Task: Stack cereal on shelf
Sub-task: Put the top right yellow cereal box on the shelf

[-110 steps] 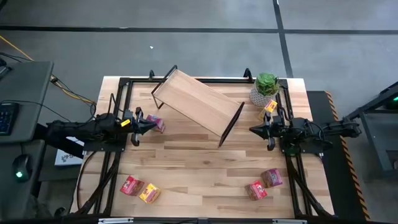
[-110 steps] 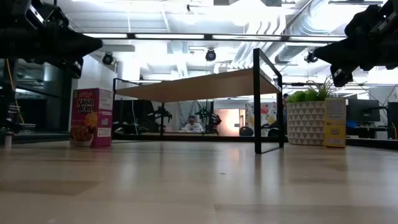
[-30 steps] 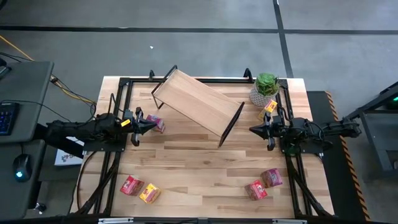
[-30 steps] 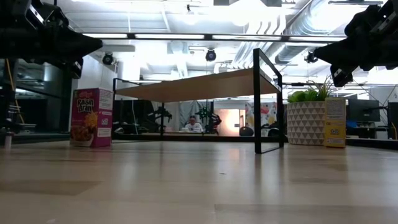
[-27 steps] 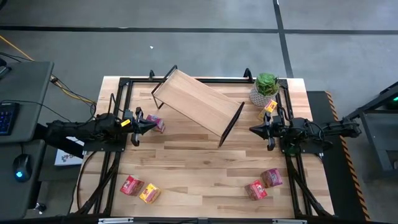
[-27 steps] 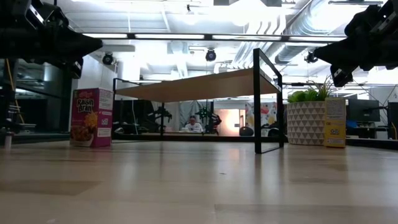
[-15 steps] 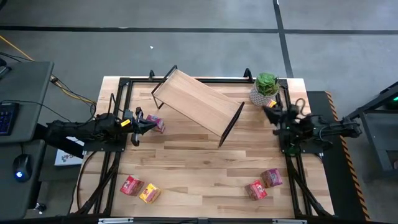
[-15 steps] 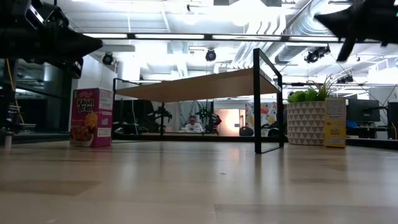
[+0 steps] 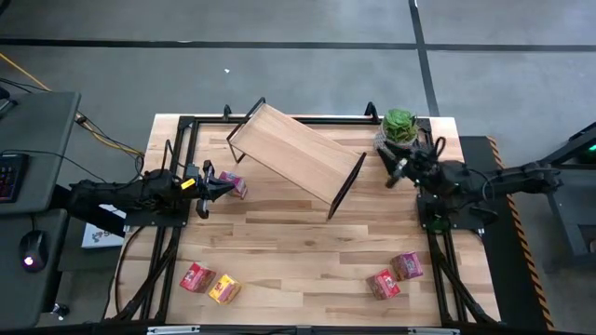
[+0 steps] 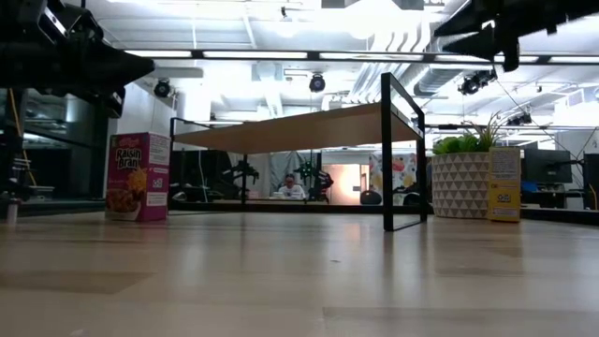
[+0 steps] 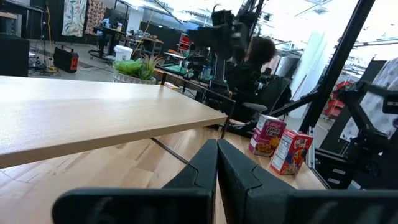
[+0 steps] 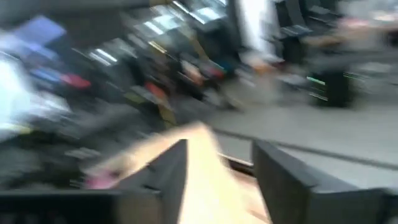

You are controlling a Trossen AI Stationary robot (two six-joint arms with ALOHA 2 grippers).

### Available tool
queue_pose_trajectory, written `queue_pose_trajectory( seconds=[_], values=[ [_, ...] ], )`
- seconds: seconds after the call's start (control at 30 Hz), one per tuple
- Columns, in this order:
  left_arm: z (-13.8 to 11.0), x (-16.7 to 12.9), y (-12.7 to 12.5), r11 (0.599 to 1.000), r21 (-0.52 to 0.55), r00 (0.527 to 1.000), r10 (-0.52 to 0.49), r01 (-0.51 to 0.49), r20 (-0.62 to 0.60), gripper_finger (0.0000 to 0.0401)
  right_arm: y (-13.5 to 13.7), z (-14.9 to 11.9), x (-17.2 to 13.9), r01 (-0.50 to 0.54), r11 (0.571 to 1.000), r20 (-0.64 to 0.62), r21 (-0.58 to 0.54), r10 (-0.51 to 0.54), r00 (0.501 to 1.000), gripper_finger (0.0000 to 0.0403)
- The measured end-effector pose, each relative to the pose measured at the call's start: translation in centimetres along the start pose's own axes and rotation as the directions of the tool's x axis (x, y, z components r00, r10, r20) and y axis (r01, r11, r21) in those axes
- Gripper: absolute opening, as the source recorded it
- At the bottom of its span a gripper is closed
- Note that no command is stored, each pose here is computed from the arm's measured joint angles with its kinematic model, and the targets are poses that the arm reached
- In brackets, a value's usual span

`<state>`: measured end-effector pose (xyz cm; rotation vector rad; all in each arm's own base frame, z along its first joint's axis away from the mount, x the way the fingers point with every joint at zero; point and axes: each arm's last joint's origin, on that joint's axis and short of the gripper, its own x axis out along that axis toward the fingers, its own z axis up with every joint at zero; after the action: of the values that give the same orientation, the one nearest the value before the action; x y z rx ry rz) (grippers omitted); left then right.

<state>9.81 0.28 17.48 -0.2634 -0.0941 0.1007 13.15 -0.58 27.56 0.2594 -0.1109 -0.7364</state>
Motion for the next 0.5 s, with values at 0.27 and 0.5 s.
queue_pose_trajectory(
  seconds=[0.27,0.5],
  values=[
    [0.0,0.0,0.0,1.000,0.000,1.000,0.000,0.000,0.000,0.0003,0.8,3.2,0.1,0.324,0.945,-0.356,-0.046,-0.318,0.879,0.0309],
    [0.0,0.0,0.0,1.000,0.000,1.000,0.000,0.000,0.000,0.0003,-0.2,0.5,-0.1,0.639,0.762,-0.420,-0.102,-0.615,0.667,0.0312]
  ],
)
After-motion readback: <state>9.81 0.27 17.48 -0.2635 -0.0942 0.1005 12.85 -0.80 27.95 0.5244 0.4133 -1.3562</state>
